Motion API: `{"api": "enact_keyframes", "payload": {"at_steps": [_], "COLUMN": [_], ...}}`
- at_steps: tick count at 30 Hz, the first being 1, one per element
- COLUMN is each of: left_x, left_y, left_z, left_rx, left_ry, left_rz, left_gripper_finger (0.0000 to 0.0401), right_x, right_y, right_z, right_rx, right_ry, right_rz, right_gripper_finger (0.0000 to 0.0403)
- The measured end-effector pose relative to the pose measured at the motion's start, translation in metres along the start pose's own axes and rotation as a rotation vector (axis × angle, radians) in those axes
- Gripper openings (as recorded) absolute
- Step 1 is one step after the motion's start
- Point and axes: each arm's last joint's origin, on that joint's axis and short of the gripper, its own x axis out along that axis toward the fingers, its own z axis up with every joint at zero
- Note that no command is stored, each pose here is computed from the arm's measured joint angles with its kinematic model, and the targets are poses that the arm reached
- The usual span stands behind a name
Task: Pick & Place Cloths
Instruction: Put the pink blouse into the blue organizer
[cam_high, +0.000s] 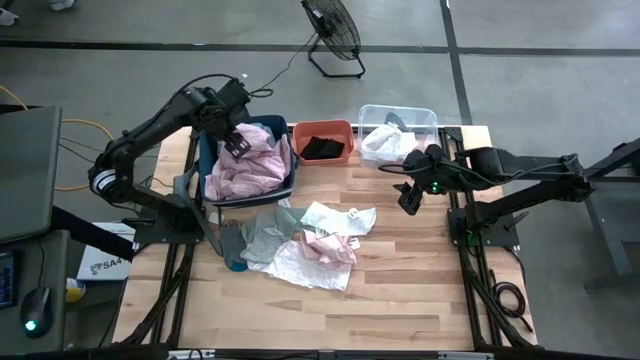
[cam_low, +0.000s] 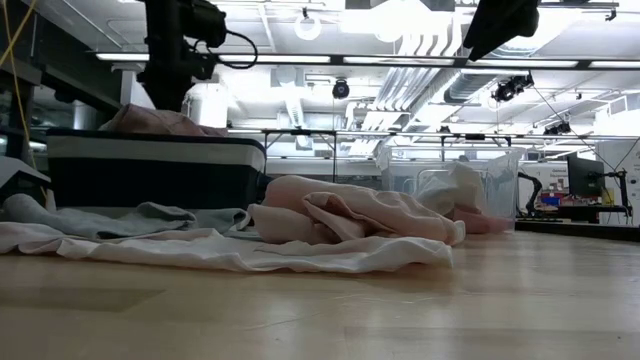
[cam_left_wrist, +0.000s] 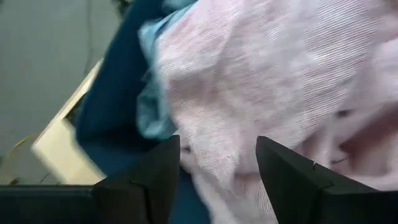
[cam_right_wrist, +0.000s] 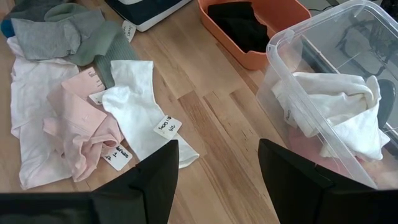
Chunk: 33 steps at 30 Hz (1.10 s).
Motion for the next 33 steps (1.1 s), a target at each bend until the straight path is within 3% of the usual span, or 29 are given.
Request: {"api": "enact_keyframes", "payload": {"at_steps": [4,9,13,19,25,33], "left_x": [-0.015,-0.037,-0.047,-0.056,-0.064,-0.043], "left_y": [0.007,0.012,0.006,-0.015,-0.050,-0.102], "left_z": [0.004,0.007,0.004,-0.008,-0.021,-0.042], "left_rx": [-0.021,-0.084,-0.062,0.061,0.237,0.412], "left_ry": [-0.041,-0.093,-0.109,-0.067,-0.008,0.054], "left_rz": [0.122,0.151,0.072,-0.112,-0.259,-0.283], "left_gripper_finger": [0.0209,0.0203,0.0151,0.0014,0.0002,0.0001], "right_x": [0.000,0.000,0.000,0.000,0.000,0.000], "right_y": [0.000,0.000,0.000,0.000,0.000,0.000], "right_z": [0.000,0.000,0.000,0.000,0.000,0.000], "right_rx": [0.000,0.000,-0.001,-0.002,-0.003,-0.003], "right_ry": [0.000,0.000,0.000,0.000,0.000,0.000], "right_rz": [0.000,0.000,0.000,0.000,-0.001,-0.001], "right_gripper_finger": [0.0212,0.0212,0.0212,0.0212,0.0212,0.0212]}}
